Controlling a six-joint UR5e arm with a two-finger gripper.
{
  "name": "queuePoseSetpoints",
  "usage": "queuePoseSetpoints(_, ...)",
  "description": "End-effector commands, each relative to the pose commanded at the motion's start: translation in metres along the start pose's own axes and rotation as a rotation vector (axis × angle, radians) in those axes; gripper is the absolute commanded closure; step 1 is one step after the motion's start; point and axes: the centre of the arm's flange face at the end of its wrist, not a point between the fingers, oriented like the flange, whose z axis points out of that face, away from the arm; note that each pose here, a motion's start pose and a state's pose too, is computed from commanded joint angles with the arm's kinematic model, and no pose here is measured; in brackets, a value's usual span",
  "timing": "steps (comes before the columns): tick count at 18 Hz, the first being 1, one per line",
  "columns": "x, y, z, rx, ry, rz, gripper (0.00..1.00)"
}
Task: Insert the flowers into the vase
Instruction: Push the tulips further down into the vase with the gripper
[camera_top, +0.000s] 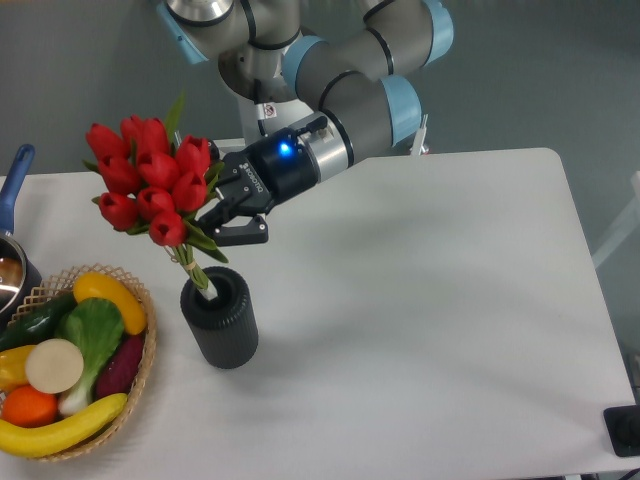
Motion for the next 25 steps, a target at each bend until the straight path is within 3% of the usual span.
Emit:
queuePoseSetpoints(12,-0.013,0.036,-0.015,-0.008,-0.031,-0.070,0.61)
queuePoseSetpoints(25,-0.026,0.090,-0.014,-0.015,-0.030,-0.067,0.61)
